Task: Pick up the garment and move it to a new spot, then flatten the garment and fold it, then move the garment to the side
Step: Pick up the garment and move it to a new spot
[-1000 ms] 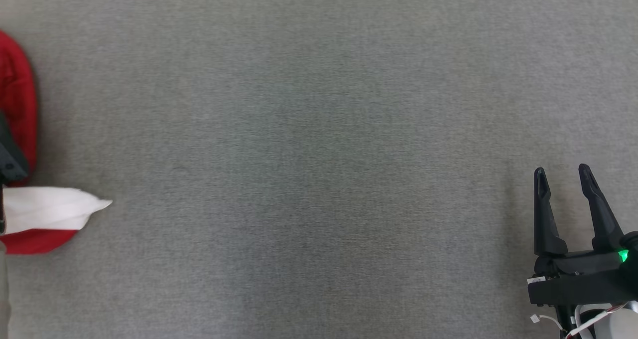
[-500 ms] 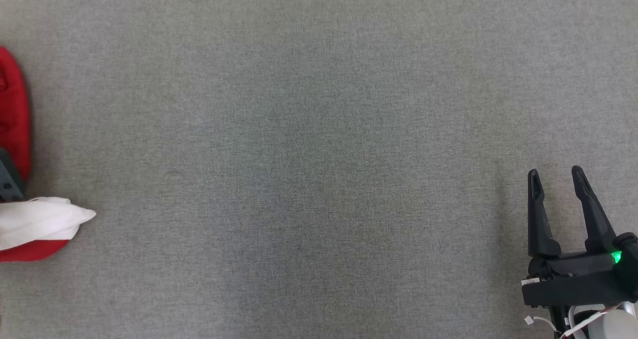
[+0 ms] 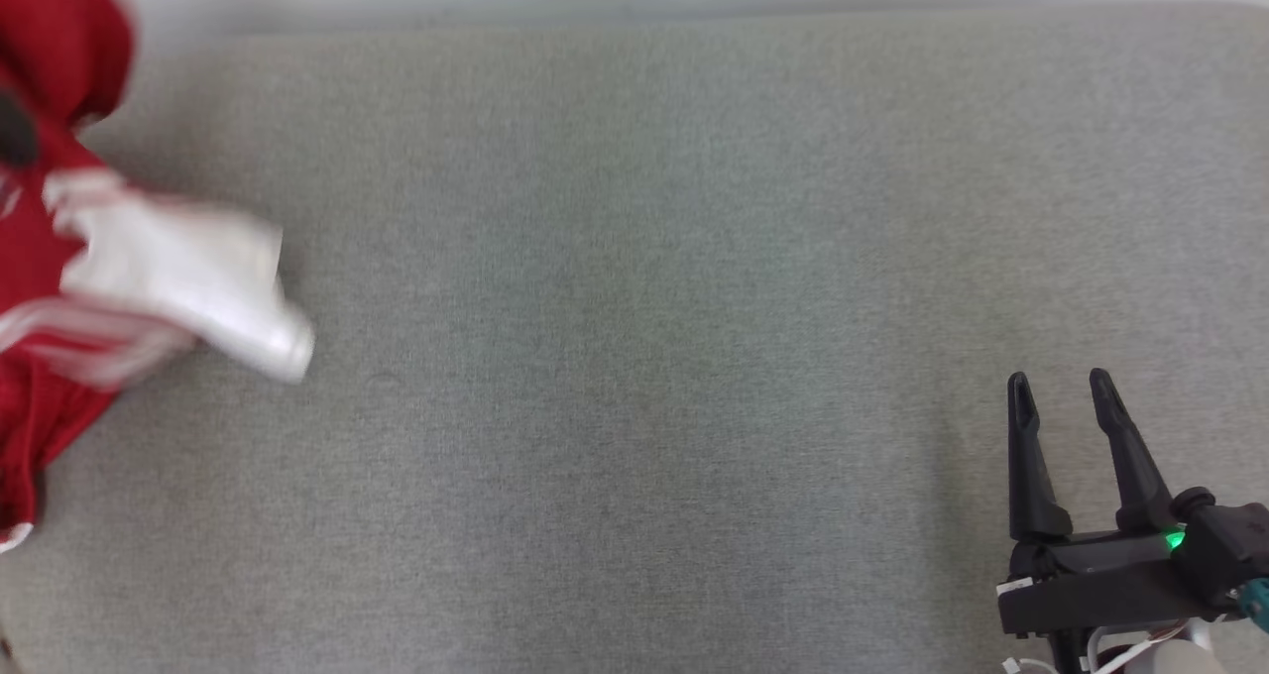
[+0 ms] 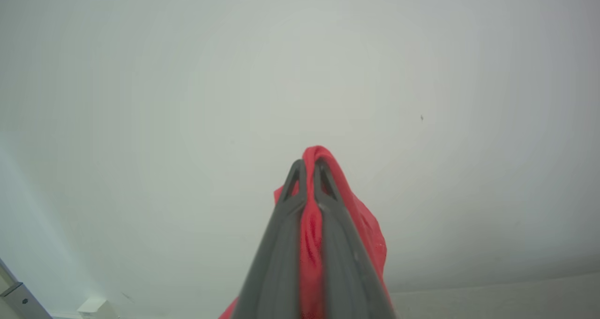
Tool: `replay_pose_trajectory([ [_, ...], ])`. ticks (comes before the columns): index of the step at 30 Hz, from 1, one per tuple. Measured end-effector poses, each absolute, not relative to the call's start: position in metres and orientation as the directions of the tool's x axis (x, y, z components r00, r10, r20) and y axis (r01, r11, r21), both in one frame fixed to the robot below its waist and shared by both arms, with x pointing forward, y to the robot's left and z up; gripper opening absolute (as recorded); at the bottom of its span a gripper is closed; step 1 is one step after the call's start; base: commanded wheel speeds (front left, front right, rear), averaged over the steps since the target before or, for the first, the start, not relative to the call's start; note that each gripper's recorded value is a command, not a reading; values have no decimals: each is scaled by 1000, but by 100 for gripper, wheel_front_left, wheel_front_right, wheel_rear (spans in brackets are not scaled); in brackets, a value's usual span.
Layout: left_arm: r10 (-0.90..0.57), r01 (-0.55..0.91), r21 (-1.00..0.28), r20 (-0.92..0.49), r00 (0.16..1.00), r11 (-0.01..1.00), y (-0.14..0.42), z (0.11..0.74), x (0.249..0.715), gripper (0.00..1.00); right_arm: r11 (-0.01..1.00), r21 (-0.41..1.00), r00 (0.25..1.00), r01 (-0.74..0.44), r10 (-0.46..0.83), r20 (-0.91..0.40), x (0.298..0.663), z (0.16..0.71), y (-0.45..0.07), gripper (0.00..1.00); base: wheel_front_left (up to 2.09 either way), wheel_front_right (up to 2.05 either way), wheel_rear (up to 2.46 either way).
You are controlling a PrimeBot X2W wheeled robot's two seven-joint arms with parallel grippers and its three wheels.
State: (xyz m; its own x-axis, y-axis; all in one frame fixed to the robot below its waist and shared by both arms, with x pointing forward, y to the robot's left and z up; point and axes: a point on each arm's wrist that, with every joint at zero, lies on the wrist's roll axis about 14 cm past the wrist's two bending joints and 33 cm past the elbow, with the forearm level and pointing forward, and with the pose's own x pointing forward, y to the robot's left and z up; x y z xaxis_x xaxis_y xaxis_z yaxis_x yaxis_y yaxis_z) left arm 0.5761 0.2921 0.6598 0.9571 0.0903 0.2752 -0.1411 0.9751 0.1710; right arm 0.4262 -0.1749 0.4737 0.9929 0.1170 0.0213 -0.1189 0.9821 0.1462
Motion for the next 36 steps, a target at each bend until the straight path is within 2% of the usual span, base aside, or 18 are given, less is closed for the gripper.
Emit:
replay_pose_trajectory([
  [6,-124,15,218,496,860,976,208,767,568,0,982,166,995,-92,85,51,414,487,-179,100,0,0,0],
  [12,-327,218,252,570,754,943,105,815,557,0,984,178,998,-16,4,64,399,494,-200,100,0,0,0],
  [13,-393,294,261,580,714,919,70,823,552,0,984,179,998,16,-28,64,393,496,-210,100,0,0,0],
  [20,-553,529,239,596,582,814,-36,832,533,0,974,180,987,137,-150,63,368,500,-246,100,0,0,0],
  [26,-623,650,212,599,503,729,-91,825,520,0,959,174,970,222,-235,59,349,501,-271,100,0,0,0],
  [30,-641,697,144,555,531,702,-105,788,524,0,953,168,963,253,-265,52,343,500,-280,100,0,0,0],
  [35,-595,656,-14,407,693,755,-81,693,543,0,957,175,969,231,-242,42,350,495,-272,100,0,0,0],
  [36,-595,656,-14,407,693,755,-81,693,543,0,957,175,969,231,-242,42,350,495,-272,100,0,0,0],
])
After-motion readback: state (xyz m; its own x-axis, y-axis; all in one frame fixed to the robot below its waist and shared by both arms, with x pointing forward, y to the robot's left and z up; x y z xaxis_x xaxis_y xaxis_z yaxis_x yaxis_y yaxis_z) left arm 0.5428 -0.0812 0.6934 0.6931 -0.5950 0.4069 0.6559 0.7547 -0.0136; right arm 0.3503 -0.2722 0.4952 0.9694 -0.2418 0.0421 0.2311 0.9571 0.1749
